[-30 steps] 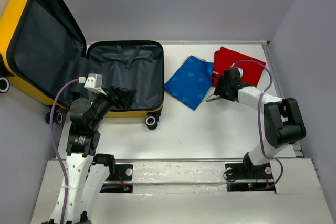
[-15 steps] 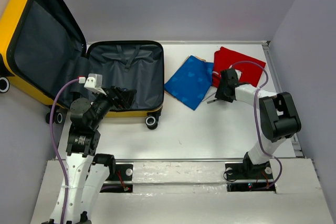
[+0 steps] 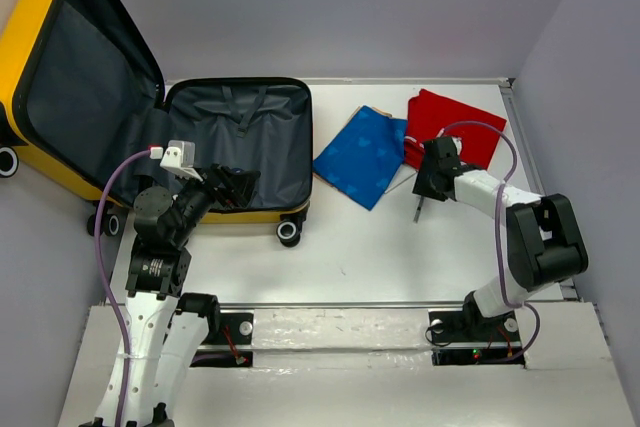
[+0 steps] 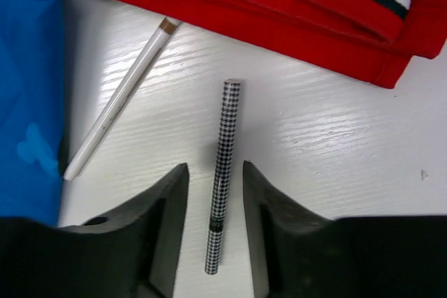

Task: Pack the luggage

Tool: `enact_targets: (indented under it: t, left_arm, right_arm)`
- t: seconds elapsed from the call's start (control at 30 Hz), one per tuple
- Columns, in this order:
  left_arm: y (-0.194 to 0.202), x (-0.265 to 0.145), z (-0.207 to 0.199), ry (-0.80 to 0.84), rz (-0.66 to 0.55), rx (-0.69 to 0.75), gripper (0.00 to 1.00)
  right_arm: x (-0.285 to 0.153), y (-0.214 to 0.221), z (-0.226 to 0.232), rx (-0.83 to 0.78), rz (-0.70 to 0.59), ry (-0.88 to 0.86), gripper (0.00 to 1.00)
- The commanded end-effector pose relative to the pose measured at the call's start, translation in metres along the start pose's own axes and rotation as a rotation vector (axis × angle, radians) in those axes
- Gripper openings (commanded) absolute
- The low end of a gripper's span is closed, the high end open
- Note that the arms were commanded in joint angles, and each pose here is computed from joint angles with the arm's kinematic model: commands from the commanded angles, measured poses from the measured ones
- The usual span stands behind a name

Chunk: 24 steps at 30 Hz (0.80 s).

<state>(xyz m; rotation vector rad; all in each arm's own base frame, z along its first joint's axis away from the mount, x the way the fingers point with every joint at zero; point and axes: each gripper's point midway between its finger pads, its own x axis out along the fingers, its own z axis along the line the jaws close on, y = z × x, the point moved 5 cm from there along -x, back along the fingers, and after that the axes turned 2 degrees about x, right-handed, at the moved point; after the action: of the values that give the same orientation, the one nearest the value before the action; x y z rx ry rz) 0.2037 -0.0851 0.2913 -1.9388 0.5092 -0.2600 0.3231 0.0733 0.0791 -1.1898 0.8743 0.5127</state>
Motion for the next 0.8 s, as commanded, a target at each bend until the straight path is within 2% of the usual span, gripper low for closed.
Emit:
enact_targets:
  t: [0.0,0.2,0.53,0.67,0.7,0.77]
  left_arm:
    - [-0.017,-0.003,-0.013,0.054,-0.05,0.024,0.99]
    - [-0.017,-0.004,-0.013,0.056,-0.051,0.027,0.99]
    - [-0.017,-0.003,-0.014,0.058,-0.048,0.027,0.99]
    - [-0.017,-0.004,-0.014,0.058,-0.048,0.027,0.99]
    - [-0.017,-0.003,-0.014,0.056,-0.049,0.027,0.99]
    - [-0.017,-0.003,-0.014,0.057,-0.047,0.026,0.99]
  right_arm:
    - [-0.008,0.001,0.011,-0.01,0.009,-0.077,0.48]
    - [-0.004,0.005,0.01,0.0,0.021,-0.065,0.42]
    - [0.011,0.023,0.006,0.019,0.112,-0.011,0.41]
    - [0.017,0.03,0.004,0.018,0.135,0.0,0.23]
    - [0.015,0.028,0.004,0.021,0.124,-0.005,0.1]
    - [0.009,0.023,0.004,0.029,0.095,-0.009,0.07]
